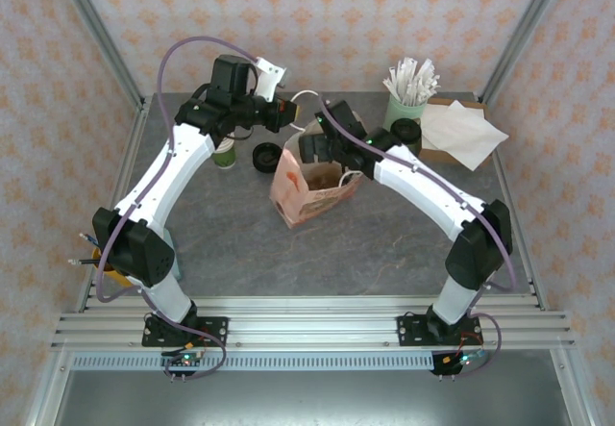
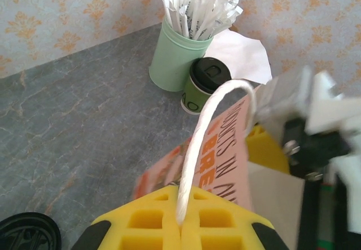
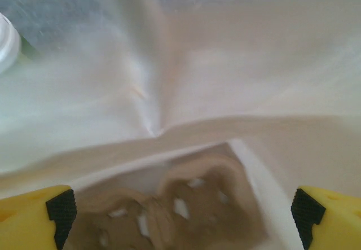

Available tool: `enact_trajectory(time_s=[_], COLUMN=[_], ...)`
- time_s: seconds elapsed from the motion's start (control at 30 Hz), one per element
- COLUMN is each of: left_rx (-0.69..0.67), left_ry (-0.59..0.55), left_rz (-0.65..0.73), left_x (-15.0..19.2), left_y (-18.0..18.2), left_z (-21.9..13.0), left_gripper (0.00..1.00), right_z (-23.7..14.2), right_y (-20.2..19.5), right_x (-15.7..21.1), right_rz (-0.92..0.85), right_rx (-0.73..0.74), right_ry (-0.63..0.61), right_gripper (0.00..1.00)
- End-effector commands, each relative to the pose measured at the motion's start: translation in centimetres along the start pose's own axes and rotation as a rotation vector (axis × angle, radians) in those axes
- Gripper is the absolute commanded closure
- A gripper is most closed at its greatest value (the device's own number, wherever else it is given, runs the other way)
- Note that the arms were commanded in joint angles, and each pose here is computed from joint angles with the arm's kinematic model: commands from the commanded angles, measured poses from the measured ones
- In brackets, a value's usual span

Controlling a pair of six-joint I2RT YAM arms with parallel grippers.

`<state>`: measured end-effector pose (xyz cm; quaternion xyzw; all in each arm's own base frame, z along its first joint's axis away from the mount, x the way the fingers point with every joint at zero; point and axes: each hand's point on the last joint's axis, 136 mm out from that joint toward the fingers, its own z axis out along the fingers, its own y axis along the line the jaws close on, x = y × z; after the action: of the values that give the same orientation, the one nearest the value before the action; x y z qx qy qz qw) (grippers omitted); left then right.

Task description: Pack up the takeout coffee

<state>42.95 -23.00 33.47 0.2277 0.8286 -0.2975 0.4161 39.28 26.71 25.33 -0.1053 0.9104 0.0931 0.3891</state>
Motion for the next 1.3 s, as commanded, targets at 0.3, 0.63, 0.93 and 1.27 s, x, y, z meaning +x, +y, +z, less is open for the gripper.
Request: enact_trajectory(time_s=[0.3,0.63,0.93,1.27], left_rx=[0.015,0.078,0.157,0.178], left_ry=[-0.022,0.018,-0.011,0.025], left_rz=[0.048,0.123,0.125,0.112], left_x=[-0.7,0.7,-0.5,0.2], left_y=[0.0,-1.4,-2.7,-1.6], left_z=[-1.1,-1.0,0.1,1.2], left_gripper=[1.0,1.0,1.0,1.0], right_z=[-6.2,-7.6,-4.8,-4.8], right_y=[-4.3,-6.1,-3.3,-1.9], right_x=[-0.8,-3.6,-6.2,-17.0], right_rz=[-0.169,0.005,-0.115,-0.198], right_rx=[0.063,-0.057,-0.062,0.069], right_ry=[0.099,0.147,-0.096,-0.629], right_gripper=[0.0,0.01,0.02,0.01])
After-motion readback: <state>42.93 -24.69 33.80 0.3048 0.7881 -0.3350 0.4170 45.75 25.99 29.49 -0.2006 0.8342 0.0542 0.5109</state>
